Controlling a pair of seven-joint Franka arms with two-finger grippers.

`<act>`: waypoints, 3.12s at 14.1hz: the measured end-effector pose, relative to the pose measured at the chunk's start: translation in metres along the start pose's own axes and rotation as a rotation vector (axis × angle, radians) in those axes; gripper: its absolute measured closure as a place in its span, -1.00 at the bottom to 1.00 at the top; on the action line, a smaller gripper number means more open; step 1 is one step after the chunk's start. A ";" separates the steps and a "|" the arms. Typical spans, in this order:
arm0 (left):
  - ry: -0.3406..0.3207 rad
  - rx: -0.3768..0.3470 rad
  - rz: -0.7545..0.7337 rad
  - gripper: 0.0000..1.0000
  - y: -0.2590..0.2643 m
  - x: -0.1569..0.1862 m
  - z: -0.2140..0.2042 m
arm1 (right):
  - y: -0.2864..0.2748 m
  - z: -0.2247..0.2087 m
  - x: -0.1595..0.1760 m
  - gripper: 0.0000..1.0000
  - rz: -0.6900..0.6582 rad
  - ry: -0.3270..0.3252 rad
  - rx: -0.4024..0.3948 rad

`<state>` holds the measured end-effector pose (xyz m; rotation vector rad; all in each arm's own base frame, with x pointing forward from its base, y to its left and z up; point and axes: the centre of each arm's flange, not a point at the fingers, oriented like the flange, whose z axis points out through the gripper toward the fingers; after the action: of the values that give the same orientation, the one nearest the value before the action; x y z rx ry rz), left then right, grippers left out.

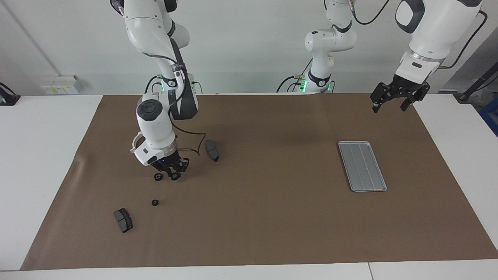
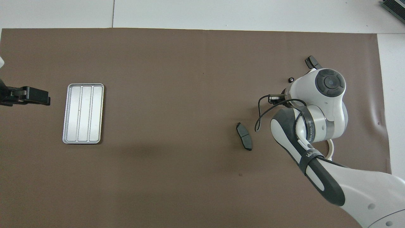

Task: Place bearing gear from tray to pile

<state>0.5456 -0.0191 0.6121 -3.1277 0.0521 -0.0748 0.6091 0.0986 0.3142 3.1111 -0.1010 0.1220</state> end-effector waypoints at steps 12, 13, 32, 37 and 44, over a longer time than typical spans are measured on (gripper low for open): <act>-0.006 0.000 -0.004 -1.00 -0.002 -0.001 0.001 | 0.022 -0.040 0.024 -1.00 0.043 0.102 0.021; -0.006 0.000 -0.004 -1.00 -0.002 -0.001 0.001 | 0.033 -0.058 0.028 -1.00 0.061 0.116 0.025; -0.008 0.000 -0.004 -1.00 -0.002 -0.001 0.001 | 0.139 -0.304 -0.031 -1.00 0.095 -0.089 0.028; -0.008 0.000 -0.004 -1.00 -0.002 -0.001 0.001 | 0.136 -0.304 -0.037 -1.00 0.071 -0.104 0.029; -0.008 0.000 -0.004 -1.00 -0.002 -0.001 0.001 | 0.139 -0.310 -0.042 -1.00 0.054 -0.124 0.001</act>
<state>0.5447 -0.0168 0.6110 -3.1279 0.0456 -0.0622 0.5341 -0.0286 0.6229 3.1157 -0.1878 -0.0703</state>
